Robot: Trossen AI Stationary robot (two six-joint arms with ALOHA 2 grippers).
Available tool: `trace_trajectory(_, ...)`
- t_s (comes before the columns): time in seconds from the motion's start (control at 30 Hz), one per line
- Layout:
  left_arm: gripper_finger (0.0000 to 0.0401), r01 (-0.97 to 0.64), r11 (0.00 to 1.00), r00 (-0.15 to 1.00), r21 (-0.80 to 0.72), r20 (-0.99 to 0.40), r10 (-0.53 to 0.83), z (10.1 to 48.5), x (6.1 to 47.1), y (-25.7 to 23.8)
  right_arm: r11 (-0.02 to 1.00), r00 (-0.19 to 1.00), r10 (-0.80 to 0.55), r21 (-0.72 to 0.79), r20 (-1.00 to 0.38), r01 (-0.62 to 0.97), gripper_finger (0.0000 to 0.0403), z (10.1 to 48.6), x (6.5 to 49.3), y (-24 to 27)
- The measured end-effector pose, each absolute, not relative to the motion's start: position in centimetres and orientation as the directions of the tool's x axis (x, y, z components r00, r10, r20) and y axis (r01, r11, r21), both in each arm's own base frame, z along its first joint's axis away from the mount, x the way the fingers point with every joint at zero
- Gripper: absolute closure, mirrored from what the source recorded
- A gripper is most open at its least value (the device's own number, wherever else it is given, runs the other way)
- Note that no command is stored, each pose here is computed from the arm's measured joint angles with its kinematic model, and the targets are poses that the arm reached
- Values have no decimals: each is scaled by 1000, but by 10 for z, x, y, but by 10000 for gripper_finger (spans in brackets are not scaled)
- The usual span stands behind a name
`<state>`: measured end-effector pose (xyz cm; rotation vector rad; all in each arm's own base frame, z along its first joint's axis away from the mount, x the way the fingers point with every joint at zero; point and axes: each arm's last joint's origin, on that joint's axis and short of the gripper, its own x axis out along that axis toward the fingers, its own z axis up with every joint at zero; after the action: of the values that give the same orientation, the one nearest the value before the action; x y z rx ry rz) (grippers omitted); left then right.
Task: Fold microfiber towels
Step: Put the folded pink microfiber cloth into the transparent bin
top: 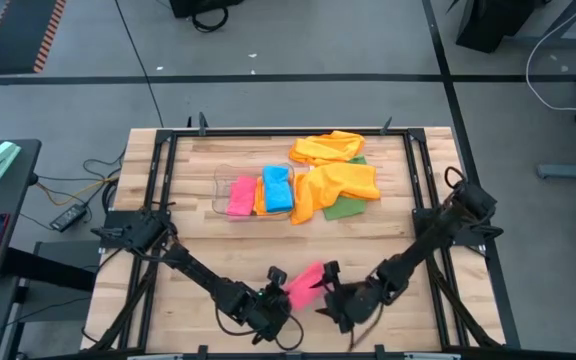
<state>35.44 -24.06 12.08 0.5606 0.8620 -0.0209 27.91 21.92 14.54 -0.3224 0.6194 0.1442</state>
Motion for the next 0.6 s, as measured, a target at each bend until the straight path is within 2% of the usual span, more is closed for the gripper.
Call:
trace_trajectory(0.13,391,243,901,649,359,-750,124,132,363,-242,880,828,-14,-400,-561,-256,89,142,276,234)
trace_trajectory(0.37,378,194,936,639,293,-762,106,150,372,-242,830,813,-65,-484,-579,-278,89,117,278,246)
trace_trajectory(0.6,392,161,957,635,242,-767,87,160,377,-244,775,841,-198,-606,-504,-180,89,109,274,252)
